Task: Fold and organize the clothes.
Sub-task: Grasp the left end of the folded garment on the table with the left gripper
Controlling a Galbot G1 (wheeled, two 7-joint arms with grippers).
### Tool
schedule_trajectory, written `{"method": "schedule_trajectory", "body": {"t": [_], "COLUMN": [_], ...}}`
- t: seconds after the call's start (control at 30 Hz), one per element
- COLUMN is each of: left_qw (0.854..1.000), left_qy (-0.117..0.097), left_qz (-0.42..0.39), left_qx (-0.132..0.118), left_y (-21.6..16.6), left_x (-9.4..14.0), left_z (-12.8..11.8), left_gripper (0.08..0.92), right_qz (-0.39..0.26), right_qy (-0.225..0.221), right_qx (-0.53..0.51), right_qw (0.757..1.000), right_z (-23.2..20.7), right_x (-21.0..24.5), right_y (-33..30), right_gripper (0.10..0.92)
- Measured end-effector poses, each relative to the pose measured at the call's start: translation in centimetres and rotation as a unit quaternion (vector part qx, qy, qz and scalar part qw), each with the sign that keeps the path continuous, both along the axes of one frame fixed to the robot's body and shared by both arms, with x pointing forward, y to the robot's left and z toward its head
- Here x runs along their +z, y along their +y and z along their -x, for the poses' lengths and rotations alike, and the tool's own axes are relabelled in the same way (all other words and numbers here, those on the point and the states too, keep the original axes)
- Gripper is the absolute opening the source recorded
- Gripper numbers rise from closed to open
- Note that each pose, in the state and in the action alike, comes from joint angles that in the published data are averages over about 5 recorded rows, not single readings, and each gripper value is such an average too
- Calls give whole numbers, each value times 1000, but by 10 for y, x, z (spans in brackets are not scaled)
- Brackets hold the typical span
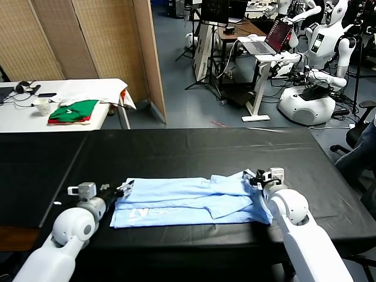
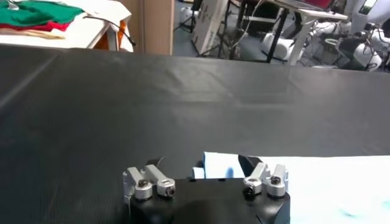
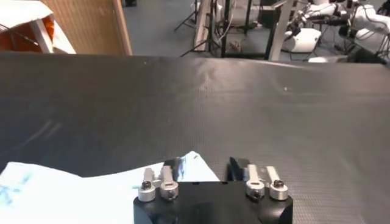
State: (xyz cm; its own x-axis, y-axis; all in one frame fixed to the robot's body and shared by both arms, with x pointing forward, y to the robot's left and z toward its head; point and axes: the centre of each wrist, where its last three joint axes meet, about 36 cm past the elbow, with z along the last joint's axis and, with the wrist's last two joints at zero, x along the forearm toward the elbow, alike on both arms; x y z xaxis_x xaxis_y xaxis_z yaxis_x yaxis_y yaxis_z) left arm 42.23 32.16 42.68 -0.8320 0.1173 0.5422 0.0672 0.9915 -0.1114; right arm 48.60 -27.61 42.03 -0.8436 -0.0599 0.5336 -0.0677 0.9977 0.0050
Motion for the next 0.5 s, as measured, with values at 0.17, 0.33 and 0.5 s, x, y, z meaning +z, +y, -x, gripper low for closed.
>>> {"method": "schedule_trajectory", "body": {"t": [0.17, 0.33, 0.5], "left_qw": [1000, 1000, 1000], "left_qy": [-4, -16, -21], "left_qz": [-2, -10, -16], "left_qx": [-5, -7, -4], "left_y": [0, -1, -1], "left_x": [0, -2, -4], "left_z": [0, -1, -2], "left_gripper": [153, 144, 144], "right_qz": [4, -1, -5], "right_qy": [-16, -23, -25], "right_qx": [-20, -28, -29], "right_qw": [1000, 999, 999], "right_z": [4, 11, 15], "right_x": [0, -1, 0], "right_y": [1, 4, 8], "right_gripper": [142, 142, 142]}}
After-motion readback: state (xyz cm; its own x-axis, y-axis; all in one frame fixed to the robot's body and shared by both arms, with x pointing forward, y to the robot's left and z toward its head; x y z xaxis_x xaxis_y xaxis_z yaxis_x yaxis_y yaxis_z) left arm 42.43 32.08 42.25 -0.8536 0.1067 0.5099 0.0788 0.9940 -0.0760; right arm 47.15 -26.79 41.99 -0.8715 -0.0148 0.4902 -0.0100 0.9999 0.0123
